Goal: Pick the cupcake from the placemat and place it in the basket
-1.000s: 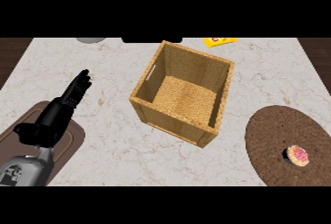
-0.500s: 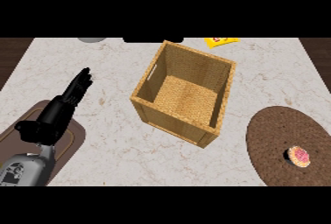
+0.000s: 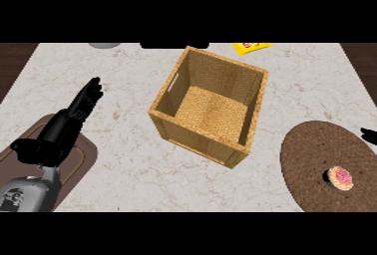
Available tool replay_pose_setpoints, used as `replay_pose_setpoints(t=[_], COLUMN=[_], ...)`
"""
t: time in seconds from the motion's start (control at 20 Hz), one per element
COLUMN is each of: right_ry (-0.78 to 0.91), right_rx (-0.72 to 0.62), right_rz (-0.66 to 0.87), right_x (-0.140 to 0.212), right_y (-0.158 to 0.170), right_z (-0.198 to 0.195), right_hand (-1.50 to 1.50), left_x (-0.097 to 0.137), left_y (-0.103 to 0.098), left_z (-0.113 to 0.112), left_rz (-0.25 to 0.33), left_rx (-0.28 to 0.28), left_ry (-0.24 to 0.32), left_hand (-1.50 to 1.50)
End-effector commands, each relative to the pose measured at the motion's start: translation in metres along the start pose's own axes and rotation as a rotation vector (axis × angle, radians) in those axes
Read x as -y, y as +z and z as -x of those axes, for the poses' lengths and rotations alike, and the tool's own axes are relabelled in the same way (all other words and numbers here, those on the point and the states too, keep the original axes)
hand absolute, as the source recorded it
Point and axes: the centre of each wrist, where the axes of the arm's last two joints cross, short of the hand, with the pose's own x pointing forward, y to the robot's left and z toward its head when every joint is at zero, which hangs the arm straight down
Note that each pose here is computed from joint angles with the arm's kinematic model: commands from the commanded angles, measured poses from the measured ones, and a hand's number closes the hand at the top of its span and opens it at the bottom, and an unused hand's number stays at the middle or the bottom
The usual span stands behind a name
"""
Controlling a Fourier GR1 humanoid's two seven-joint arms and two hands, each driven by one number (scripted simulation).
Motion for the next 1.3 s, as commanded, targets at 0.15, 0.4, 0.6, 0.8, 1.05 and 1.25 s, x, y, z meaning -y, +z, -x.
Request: replay_pose_setpoints(t=[0.15,0.4,0.6,0.8,1.05,1.25], right_ry=[-0.024,-0.069,-0.027,0.007,0.052,0.054], right_rx=[0.066,0.093,0.065,0.030,0.020,0.015], right_rz=[0.016,0.009,-0.034,-0.021,-0.033,-0.048], right_x=[-0.003,-0.011,0.000,-0.015,-0.022,-0.033], right_y=[-0.022,-0.012,-0.028,-0.013,-0.012,-0.029], right_z=[0.000,-0.006,-0.012,-0.007,-0.017,-0.006], right_hand=[-1.50,-1.50,-1.50,-1.50,-1.50,-1.50], left_x=[0.002,-0.011,0.005,-0.006,0.008,0.007], left_y=[-0.015,-0.006,-0.007,-0.004,0.007,0.003], left_z=[0.014,-0.007,0.006,0.019,-0.005,0.013], left_rz=[-0.013,0.003,-0.007,0.017,0.018,-0.006], left_rx=[-0.003,-0.012,0.002,-0.001,-0.018,-0.011], left_ry=[-0.011,0.007,-0.014,0.018,0.004,-0.002], left_hand=[0.00,0.00,0.00,0.00,0.00,0.00])
